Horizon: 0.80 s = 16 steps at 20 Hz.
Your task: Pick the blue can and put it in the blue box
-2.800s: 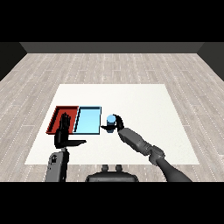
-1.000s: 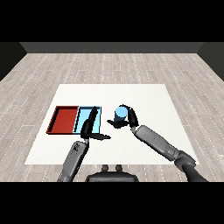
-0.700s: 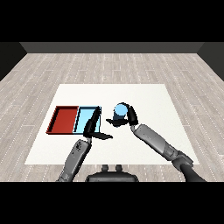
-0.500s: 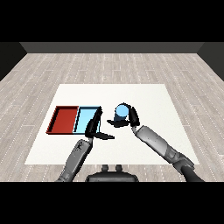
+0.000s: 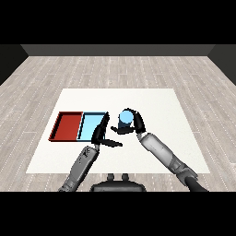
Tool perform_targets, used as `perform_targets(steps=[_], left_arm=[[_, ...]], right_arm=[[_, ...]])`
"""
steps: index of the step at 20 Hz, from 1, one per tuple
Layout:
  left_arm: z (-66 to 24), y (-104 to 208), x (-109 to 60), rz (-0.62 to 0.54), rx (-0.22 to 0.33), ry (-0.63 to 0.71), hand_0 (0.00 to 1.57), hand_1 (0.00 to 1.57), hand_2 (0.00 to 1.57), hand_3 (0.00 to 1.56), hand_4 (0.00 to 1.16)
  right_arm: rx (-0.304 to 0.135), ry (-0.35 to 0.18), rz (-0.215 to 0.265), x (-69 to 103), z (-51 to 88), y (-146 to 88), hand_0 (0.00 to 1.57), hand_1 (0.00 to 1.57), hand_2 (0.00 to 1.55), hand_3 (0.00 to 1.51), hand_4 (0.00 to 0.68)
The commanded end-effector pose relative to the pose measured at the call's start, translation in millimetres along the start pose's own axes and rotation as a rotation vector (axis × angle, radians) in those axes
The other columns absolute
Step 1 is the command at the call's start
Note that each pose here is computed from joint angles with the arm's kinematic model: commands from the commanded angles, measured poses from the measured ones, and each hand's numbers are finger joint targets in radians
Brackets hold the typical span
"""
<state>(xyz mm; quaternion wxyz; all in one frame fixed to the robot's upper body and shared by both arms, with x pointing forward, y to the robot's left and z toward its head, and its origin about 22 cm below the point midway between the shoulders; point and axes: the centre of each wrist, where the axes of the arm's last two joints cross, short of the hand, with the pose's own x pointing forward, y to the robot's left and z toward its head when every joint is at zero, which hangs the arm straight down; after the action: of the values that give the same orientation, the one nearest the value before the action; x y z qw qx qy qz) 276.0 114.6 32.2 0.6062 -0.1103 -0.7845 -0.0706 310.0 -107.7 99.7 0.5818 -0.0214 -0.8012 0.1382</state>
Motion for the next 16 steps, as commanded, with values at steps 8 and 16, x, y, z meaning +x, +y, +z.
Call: perform_targets(steps=[8, 16], left_arm=[[13.7, 0, -36.4, -0.013, 0.008, 0.083, 0.0, 0.0, 0.0, 0.0, 0.0], [-19.4, -14, -33.5, -0.014, 0.005, 0.104, 0.0, 0.0, 0.0, 0.0, 0.0]], right_arm=[[0.031, 0.006, 0.013, -2.8, 5.5, 1, 1.48, 1.48, 1.45, 1.39, 0.594], [0.053, -0.012, 0.004, 3.3, -8.0, 10, 1.48, 1.48, 1.45, 1.38, 0.581]])
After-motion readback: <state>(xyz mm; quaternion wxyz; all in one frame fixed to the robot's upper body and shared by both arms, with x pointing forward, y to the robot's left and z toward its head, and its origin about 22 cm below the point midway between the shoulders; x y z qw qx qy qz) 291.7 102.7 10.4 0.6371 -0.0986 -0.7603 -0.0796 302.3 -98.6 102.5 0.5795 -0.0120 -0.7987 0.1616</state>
